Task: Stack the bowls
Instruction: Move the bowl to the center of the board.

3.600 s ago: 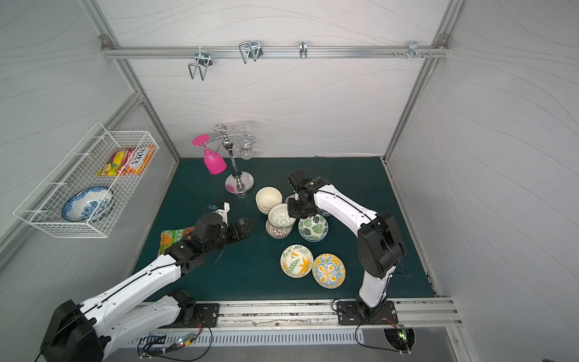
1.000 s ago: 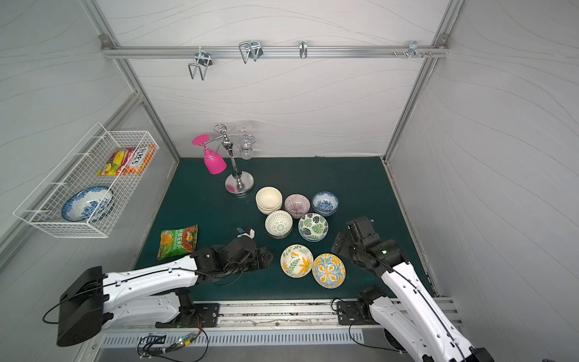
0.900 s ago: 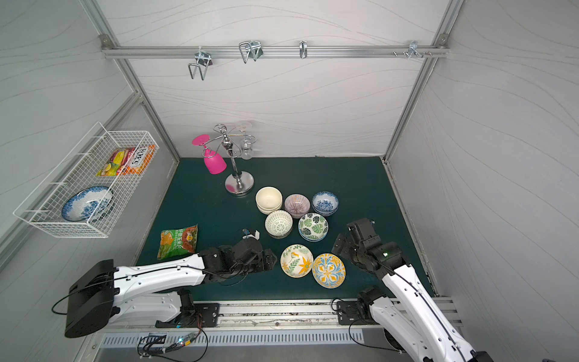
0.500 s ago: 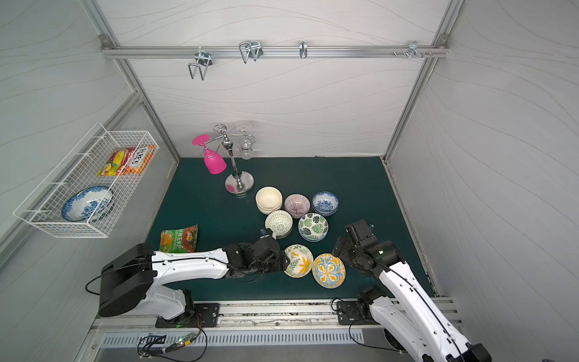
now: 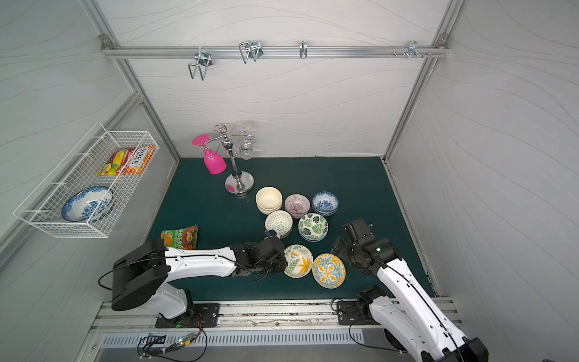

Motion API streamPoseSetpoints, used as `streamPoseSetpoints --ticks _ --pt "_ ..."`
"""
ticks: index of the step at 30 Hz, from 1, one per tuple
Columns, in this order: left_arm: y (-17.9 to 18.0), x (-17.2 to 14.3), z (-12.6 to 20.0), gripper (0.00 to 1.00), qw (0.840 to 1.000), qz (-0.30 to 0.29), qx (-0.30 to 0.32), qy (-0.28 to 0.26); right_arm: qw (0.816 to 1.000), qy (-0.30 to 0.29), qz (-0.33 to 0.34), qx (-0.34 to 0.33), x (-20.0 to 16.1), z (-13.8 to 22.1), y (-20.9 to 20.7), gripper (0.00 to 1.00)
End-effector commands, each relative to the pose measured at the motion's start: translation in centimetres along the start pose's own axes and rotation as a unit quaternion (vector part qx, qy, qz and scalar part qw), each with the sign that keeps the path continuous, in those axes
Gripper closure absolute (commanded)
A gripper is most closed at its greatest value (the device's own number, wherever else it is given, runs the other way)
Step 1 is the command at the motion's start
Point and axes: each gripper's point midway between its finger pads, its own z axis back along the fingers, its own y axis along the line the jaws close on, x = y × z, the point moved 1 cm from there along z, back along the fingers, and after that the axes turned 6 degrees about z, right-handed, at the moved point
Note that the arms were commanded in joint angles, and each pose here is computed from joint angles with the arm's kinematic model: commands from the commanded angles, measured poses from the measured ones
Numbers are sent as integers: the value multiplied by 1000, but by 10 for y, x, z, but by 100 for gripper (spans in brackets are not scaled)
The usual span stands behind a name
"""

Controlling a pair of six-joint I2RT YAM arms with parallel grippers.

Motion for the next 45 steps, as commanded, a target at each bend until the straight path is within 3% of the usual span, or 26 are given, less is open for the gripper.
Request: streamPoseSetpoints --ticks 1,24,28,33,36,45 --pt "-9 7 1 85 1000 1 1 -8 1000 -3 4 3 1 -2 1 1" --pt "-1 40 3 93 997 35 58 -34 998 16 40 34 -6 -6 11 2" --pt "-1 40 2 81 997 35 57 -33 998 28 46 45 -9 -7 14 4" --pt "-8 43 8 51 998 30 43 -42 996 58 47 56 -23 -13 14 15" --pt "-12 44 13 38 998 29 31 -45 995 77 36 49 -35 -19 6 19" --pt "-28 41 31 21 998 9 7 -59 994 97 28 43 -51 -29 -3 33"
